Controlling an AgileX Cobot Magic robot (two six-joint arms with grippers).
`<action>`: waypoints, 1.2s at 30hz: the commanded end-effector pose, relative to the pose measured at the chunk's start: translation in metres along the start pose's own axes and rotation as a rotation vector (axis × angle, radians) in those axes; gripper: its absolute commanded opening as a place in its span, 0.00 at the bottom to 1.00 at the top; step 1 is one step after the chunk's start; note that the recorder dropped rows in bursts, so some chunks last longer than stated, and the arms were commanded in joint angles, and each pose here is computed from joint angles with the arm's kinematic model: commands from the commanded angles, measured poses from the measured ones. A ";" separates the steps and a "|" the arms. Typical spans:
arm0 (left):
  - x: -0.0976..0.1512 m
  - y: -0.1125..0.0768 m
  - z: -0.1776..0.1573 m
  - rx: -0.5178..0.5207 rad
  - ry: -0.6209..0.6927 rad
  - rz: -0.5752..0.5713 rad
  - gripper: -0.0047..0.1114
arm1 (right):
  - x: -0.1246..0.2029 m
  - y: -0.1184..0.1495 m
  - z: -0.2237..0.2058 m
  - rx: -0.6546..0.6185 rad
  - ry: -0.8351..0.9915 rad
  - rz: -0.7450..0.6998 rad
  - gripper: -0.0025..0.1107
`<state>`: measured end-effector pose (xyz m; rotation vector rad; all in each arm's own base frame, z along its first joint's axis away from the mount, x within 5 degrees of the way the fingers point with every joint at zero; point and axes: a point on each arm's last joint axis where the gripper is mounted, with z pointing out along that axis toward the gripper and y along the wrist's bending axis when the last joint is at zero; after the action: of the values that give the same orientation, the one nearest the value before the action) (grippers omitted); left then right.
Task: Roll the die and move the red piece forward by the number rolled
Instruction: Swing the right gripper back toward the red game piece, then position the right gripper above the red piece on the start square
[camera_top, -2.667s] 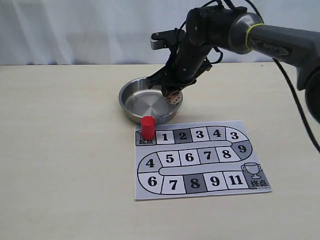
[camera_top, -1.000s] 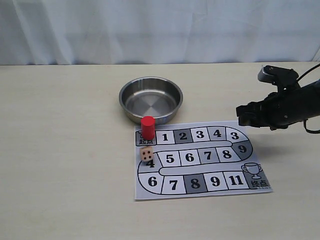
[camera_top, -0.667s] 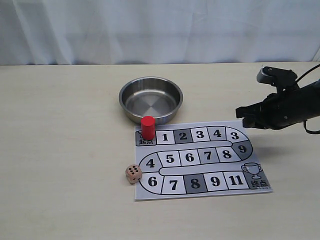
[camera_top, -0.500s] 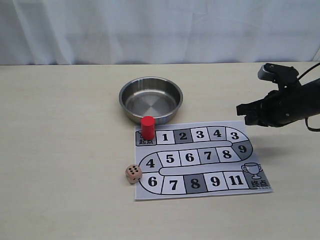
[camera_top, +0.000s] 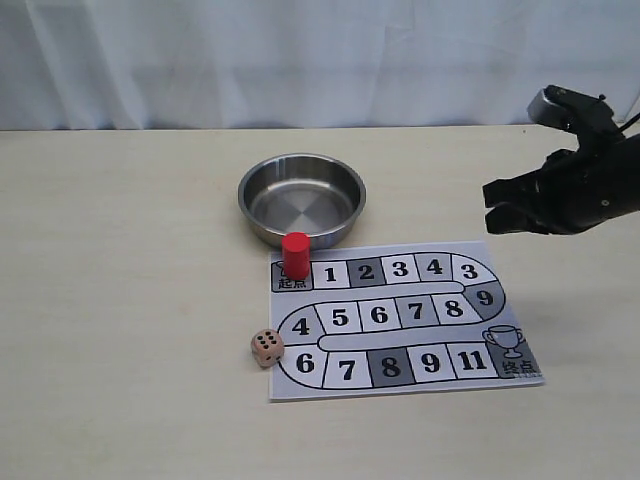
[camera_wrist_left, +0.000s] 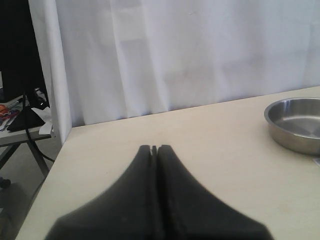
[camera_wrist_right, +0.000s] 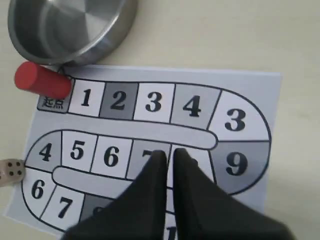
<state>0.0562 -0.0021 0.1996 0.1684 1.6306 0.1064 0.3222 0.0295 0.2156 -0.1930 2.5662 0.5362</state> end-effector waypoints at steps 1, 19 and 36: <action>-0.001 0.000 0.000 0.005 -0.011 0.001 0.04 | 0.010 0.013 0.000 0.087 0.113 -0.111 0.06; -0.001 0.000 0.000 0.004 -0.013 0.003 0.04 | 0.048 0.144 0.034 -0.005 0.219 -0.623 0.06; -0.001 0.000 0.000 0.005 -0.011 0.001 0.04 | 0.087 0.195 0.121 -0.096 0.431 -0.751 0.06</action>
<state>0.0562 -0.0021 0.1996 0.1684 1.6306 0.1064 0.2517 0.2469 0.1426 -1.3513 2.5788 0.3272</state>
